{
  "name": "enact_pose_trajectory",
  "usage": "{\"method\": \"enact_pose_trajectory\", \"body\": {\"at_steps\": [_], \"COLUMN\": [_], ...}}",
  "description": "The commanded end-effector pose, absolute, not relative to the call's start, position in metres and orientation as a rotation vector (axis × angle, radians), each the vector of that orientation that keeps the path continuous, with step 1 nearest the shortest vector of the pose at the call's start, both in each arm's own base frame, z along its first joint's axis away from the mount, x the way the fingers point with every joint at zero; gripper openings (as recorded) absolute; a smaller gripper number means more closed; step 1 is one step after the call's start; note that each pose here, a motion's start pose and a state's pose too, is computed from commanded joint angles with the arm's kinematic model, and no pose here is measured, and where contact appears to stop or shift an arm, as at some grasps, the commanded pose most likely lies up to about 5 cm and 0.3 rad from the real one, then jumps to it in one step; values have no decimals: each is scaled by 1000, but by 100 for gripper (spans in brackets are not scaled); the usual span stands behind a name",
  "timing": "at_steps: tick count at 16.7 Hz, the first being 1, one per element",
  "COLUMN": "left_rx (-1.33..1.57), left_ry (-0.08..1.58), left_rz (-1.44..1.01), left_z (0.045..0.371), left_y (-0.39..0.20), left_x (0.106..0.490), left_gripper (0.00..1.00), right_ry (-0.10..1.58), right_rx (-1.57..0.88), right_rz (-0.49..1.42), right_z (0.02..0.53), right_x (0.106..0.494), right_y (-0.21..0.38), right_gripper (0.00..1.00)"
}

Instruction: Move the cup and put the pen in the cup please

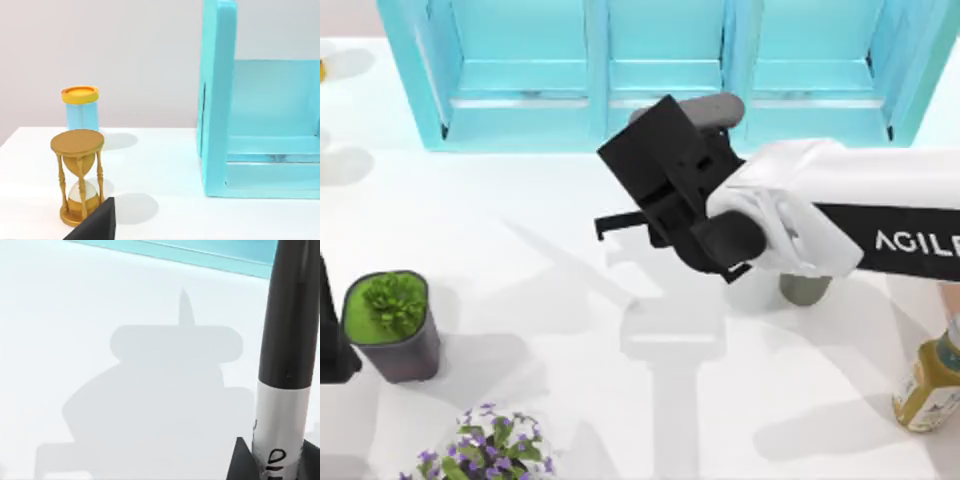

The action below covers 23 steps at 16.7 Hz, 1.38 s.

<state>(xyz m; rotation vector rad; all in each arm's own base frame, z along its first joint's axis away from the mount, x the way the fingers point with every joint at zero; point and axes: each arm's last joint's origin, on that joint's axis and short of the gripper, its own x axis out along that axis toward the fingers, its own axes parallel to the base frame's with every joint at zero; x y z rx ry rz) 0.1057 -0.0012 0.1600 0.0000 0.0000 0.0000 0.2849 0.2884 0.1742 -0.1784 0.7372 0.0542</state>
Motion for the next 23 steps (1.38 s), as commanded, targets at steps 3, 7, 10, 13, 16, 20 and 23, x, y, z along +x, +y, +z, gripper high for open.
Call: {"method": "enact_pose_trajectory", "body": {"at_steps": [3,7,10,13,16,20,23], "left_rx": [0,0,0,0,0,0,0], "left_ry": [0,0,0,0,0,0,0], "left_rz": [0,0,0,0,0,0,0], "left_z": [160,160,160,160,160,160,160], "left_y": [-1,-1,-1,-1,-1,-1,-1], "left_x": [106,106,106,106,106,106,106], "left_gripper": [100,100,100,100,100,100,100], "right_ry": [497,229,86,-5,-50,-67,-67], "right_rx": [-187,-164,-121,-70,-29,-7,-7], "right_rz": [44,-33,-116,-197,-259,-291,-291], "right_z": [179,187,194,199,202,203,203], "right_x": [271,245,224,205,190,183,183], "right_y": [285,273,260,245,233,226,226], "right_gripper": [0,0,0,0,0,0,0]}}
